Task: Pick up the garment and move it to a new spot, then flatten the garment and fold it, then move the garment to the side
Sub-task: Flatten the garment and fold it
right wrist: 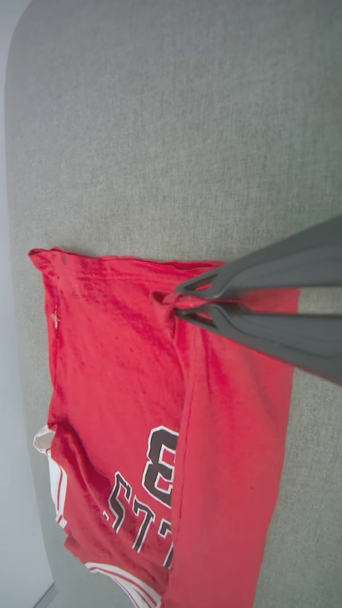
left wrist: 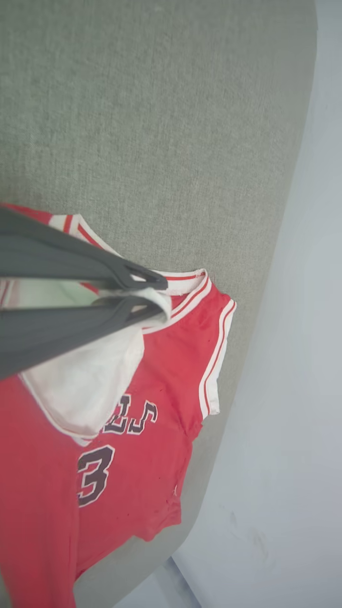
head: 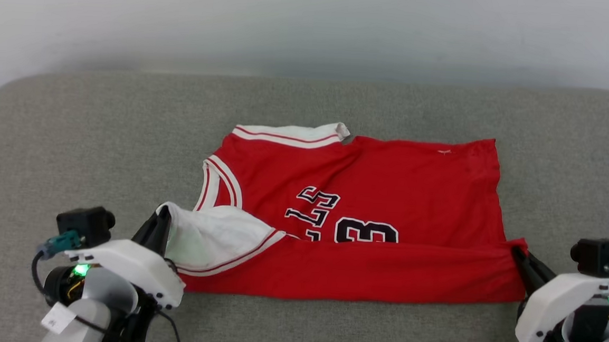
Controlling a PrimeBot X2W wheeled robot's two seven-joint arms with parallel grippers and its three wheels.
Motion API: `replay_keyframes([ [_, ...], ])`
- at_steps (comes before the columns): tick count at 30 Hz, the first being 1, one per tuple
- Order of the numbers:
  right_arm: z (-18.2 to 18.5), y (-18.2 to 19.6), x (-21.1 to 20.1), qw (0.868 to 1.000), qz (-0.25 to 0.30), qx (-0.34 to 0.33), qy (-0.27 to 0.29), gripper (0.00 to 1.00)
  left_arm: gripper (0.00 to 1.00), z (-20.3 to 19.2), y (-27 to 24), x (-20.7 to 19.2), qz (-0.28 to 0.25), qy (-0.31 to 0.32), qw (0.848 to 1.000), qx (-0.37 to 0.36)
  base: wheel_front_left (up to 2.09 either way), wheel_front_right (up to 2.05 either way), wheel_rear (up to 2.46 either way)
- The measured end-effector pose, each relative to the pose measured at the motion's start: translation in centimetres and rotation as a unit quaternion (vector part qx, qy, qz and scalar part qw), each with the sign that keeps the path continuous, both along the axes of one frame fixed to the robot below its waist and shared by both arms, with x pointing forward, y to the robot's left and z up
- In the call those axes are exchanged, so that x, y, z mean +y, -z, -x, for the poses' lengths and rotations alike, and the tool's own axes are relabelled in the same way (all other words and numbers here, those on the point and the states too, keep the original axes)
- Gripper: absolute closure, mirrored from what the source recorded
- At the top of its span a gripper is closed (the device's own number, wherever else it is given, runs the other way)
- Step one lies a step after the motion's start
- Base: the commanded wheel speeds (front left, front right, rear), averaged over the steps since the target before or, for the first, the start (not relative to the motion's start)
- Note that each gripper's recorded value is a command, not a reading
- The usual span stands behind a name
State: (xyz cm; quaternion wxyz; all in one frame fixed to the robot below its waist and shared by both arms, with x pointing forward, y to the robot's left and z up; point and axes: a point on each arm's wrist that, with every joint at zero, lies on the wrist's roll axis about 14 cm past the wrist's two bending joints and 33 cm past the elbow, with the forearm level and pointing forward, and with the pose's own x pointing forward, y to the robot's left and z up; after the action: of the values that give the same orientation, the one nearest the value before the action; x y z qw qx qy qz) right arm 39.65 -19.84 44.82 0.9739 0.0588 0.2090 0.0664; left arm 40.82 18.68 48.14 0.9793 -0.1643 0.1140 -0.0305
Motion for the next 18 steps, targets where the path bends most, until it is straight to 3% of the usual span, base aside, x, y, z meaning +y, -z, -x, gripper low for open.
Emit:
replay_keyframes([
  [14, -1.9, 6.6, 0.7, 0.997, -0.006, 0.083, -0.01, 0.99, 1.0, -2.3, 9.3, -1.1, 0.015, 0.012, 0.991, 0.133, 0.0, 0.0, 0.0],
  [15, -2.0, 6.6, 0.8, 0.997, -0.008, 0.08, -0.012, 0.73, 1.0, -2.4, 9.3, -1.2, 0.02, 0.013, 0.991, 0.134, 0.0, 0.0, 0.0],
  [16, -2.2, 6.5, 0.9, 0.997, -0.01, 0.076, -0.013, 0.16, 0.77, -2.5, 9.4, -1.1, 0.019, 0.012, 0.991, 0.135, 0.0, 0.0, 0.0],
  [17, -2.3, 6.4, 1.1, 0.997, -0.012, 0.07, -0.014, 0.0, 0.41, -2.6, 9.4, -1.1, 0.019, 0.012, 0.99, 0.136, 0.0, 0.0, 0.0],
  [18, -2.5, 6.0, 1.1, 0.998, -0.016, 0.055, -0.012, 0.0, 0.0, -2.6, 9.3, -1.0, 0.019, 0.01, 0.991, 0.133, 0.0, 0.0, 0.0],
])
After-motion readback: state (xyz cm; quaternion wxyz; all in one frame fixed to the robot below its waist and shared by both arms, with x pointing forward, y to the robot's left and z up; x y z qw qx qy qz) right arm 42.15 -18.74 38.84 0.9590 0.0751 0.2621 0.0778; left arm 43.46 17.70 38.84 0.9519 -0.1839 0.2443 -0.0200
